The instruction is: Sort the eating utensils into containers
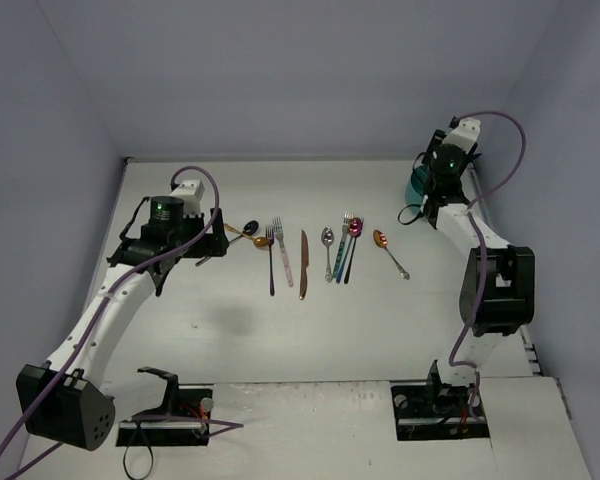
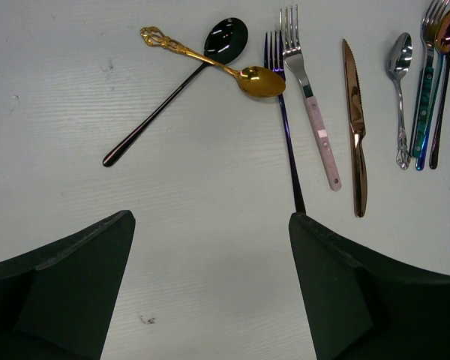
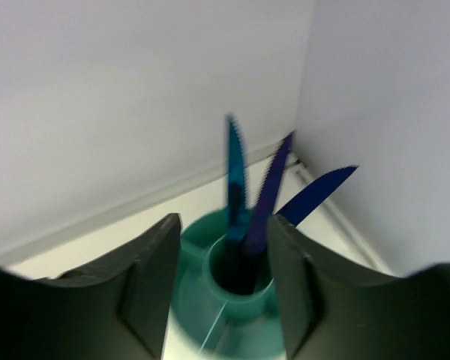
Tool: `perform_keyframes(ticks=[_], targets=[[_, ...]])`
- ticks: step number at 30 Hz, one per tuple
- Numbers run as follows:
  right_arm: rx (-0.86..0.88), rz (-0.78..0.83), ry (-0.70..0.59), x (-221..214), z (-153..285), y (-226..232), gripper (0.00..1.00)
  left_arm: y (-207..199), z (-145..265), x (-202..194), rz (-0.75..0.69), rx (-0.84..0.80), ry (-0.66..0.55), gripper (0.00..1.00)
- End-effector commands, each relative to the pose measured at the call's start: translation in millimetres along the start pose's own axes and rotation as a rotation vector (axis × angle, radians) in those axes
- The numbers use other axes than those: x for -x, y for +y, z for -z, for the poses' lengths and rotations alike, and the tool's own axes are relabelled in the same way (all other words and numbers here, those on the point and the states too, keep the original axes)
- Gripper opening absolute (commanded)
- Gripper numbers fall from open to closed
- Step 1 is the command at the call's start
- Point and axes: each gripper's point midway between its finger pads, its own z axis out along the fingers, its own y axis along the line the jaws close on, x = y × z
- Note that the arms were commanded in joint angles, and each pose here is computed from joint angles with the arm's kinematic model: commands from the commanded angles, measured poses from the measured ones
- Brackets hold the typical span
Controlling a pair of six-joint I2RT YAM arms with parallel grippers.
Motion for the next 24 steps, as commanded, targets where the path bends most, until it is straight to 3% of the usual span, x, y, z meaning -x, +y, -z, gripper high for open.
perform_keyframes(ticks=[1, 5, 7, 16, 24], targets=[[0.147, -0.028, -0.020, 80, 57, 53, 0.49, -5, 17, 31, 0.003, -0.013, -0.112, 0.82], [0.255, -0.024, 0.118, 73, 105, 84, 0.52, -4, 18, 31, 0.003, -0.011, -0.115, 0.82], [0.326, -0.013, 0.246, 46, 142, 103, 0.54, -3, 18, 32, 0.004, -0.008, -0.119, 0.81], [0.526, 0.048, 0.597, -46, 264, 172, 0.55, 0, 16, 30, 0.006, 0.009, -0.114, 0.82], [0.560, 0.110, 0.835, -131, 316, 213, 0.54, 3, 16, 30, 0.003, 0.025, -0.117, 0.82]])
